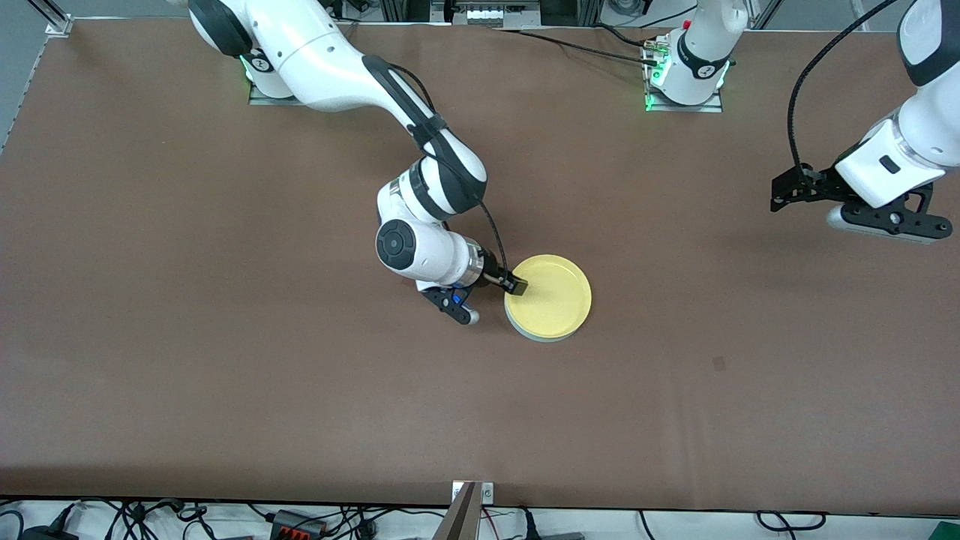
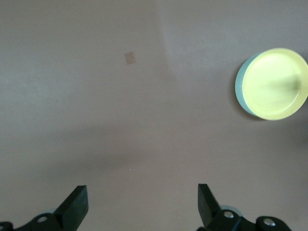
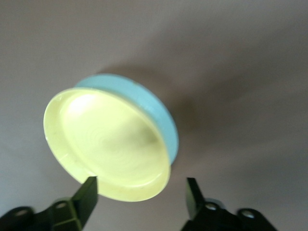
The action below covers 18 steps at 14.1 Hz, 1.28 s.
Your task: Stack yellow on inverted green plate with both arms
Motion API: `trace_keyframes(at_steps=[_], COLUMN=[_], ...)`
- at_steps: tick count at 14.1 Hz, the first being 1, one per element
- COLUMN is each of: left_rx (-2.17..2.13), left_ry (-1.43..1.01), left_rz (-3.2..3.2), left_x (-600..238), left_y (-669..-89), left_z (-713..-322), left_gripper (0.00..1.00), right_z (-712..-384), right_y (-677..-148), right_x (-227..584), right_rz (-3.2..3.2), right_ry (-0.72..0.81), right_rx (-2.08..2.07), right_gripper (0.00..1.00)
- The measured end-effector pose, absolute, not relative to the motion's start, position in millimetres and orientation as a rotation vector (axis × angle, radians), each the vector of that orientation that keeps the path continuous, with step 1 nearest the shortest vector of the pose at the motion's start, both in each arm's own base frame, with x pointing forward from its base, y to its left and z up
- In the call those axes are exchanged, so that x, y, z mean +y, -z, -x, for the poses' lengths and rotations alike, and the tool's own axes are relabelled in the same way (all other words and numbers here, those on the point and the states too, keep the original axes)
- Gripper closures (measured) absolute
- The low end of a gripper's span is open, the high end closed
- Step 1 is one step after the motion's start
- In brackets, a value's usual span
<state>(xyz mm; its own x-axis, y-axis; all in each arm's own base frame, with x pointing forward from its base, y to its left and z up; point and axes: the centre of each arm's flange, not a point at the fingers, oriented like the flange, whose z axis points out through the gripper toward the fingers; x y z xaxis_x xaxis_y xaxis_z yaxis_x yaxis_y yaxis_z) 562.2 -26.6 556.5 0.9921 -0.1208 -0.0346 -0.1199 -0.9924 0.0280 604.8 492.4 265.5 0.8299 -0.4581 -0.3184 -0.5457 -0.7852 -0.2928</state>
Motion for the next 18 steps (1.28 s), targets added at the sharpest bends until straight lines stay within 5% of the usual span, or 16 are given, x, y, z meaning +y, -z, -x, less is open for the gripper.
trace_keyframes(at_steps=[1, 5, 12, 18], left_rx=[-0.129, -0.056, -0.068, -0.062], left_ry=[0.052, 0.075, 0.063, 0.025], left_rz=[-3.113, -3.117, -3.118, -3.121], left_x=[-27, -33, -40, -38], left_y=[-561, -568, -575, -575], left_z=[-562, -560, -556, -545], left_gripper=[0.0, 0.0, 0.0, 0.0], right_z=[-610, -619, -658, -689], right_y=[-280, -340, -403, -468], right_x=[483, 458, 332, 207], right_rz=[2.702, 2.908, 3.101, 3.116], right_ry=[-0.274, -0.057, -0.112, 0.002], right_rx=[0.717, 0.539, 0.287, 0.265], right_gripper=[0.02, 0.0, 0.0, 0.0])
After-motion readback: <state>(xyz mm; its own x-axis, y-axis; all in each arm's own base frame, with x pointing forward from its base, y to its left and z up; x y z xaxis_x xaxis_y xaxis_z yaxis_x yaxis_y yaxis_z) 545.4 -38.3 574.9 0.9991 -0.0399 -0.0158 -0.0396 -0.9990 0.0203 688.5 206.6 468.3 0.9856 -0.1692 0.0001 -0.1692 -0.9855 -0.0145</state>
